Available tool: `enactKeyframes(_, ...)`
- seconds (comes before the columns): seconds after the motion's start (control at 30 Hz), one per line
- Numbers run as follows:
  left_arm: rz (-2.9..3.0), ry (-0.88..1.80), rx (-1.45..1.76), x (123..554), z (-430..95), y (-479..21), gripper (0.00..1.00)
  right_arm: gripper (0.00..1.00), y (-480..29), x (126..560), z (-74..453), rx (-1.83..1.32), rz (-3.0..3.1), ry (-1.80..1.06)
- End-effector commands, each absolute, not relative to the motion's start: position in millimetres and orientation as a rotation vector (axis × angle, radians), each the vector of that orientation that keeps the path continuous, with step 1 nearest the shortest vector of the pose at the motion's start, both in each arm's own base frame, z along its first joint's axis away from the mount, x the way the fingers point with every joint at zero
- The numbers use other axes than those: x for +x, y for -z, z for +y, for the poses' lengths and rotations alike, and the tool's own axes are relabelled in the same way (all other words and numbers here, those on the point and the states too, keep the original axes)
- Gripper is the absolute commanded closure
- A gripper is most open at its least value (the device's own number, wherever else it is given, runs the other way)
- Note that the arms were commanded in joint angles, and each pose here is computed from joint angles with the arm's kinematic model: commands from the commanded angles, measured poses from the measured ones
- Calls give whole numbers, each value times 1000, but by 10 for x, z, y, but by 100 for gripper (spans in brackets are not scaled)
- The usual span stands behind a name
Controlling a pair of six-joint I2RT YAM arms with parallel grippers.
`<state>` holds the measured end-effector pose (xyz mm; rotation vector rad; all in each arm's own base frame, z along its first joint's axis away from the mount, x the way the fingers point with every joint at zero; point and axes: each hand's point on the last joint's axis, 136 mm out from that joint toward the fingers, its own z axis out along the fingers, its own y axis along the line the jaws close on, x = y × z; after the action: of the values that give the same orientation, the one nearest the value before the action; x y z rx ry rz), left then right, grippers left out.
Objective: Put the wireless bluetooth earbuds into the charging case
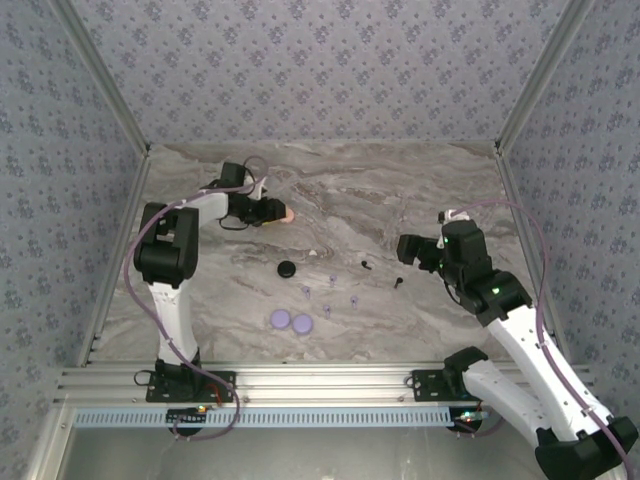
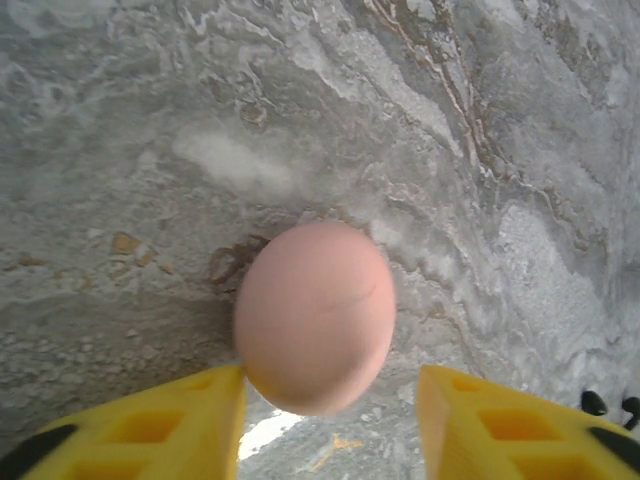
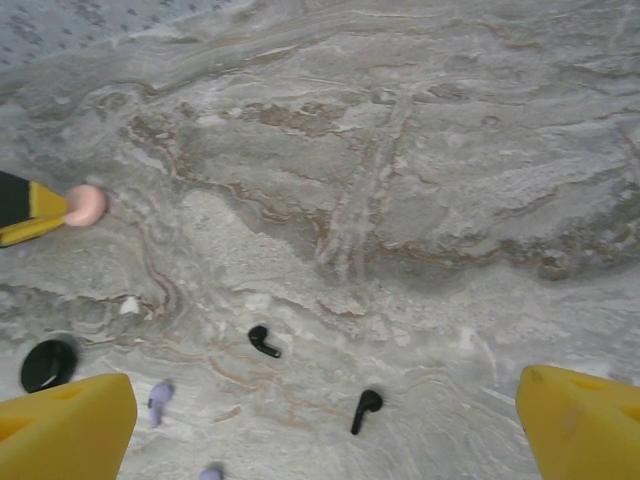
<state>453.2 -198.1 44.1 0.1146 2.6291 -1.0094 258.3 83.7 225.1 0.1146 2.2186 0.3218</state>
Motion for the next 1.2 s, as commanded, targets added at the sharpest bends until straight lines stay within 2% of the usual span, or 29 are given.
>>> enactKeyframes(0.0,2640,950,134,4500,-1903,-469,44,0,-2343,2609,1026,26,2196,-438)
enactKeyframes(0.1,2619,888,152,4500,-1837,-580,35,0,-2306,2607,1086,-14,2225,-450)
enactKeyframes(0.2,2567,832,174,4485,-1774,-785,30,0,-2267,2567,1233,-99,2270,-472)
enactKeyframes(0.57,2245,798,109,4074,-1593,-1600,24,0,-1615,2133,2326,-533,2550,-354)
enactKeyframes(0.87,2155,683,32,3777,-1333,-1808,18,1,-1135,1681,3201,-1011,2599,-228)
enactKeyframes(1.17,2140,646,14,3672,-1251,-1831,16,8,-785,1487,3532,-1281,2619,-83)
